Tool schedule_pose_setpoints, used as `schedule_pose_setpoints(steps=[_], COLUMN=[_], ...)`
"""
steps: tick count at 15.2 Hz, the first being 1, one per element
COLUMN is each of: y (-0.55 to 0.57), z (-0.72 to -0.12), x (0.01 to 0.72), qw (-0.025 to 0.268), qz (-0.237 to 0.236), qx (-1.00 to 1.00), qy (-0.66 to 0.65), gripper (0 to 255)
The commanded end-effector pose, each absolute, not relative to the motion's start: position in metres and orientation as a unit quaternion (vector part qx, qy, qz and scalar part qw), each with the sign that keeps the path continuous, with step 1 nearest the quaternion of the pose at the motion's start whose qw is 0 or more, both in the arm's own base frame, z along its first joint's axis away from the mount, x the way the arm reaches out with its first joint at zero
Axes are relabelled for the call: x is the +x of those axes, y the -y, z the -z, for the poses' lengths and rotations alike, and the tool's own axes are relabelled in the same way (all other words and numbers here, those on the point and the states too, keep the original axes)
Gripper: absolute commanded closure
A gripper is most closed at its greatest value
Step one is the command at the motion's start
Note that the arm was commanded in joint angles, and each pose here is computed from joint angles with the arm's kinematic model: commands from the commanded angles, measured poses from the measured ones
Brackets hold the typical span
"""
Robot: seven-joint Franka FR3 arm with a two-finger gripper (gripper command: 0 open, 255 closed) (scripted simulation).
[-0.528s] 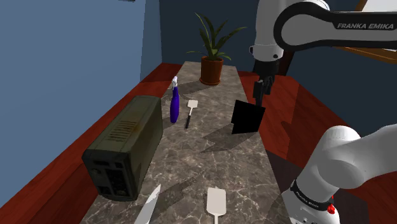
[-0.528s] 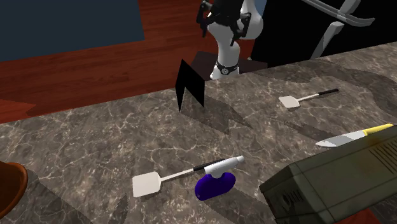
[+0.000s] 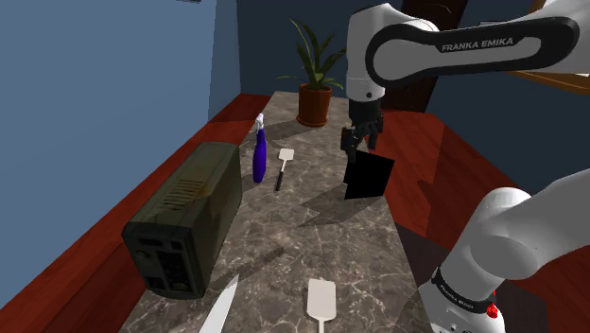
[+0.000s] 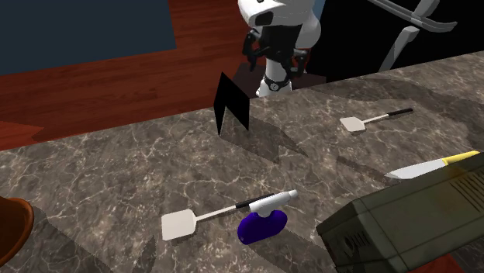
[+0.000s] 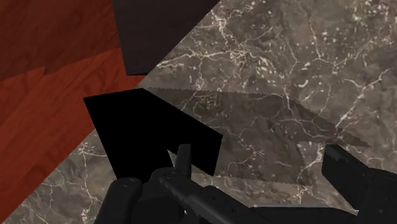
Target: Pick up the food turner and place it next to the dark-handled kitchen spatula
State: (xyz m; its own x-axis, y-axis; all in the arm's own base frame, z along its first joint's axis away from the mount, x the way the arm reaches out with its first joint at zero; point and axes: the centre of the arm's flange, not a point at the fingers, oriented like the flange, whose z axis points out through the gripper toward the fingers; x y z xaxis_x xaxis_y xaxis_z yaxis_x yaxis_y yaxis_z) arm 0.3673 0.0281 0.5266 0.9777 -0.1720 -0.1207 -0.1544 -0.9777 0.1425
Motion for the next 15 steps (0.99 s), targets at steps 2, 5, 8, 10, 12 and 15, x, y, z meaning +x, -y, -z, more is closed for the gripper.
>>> schedule_pose_setpoints(steps=[2, 5, 8, 10, 12, 15], y=[-0.032, -0.034, -0.033, -0.031, -0.027, -0.019], z=[-0.506, -0.489, -0.472, -0.460, -0.449, -0.433], x=[0.402, 0.435, 0.470, 0.492, 0.515, 0.549], qw=[0.057, 0.048, 0.039, 0.033, 0.027, 0.017], qz=[0.062, 0.058, 0.055, 0.052, 0.049, 0.045], qx=[0.988, 0.981, 0.973, 0.966, 0.958, 0.944], qy=[0.130, 0.176, 0.221, 0.251, 0.281, 0.325], gripper=[0, 0, 0, 0, 0, 0])
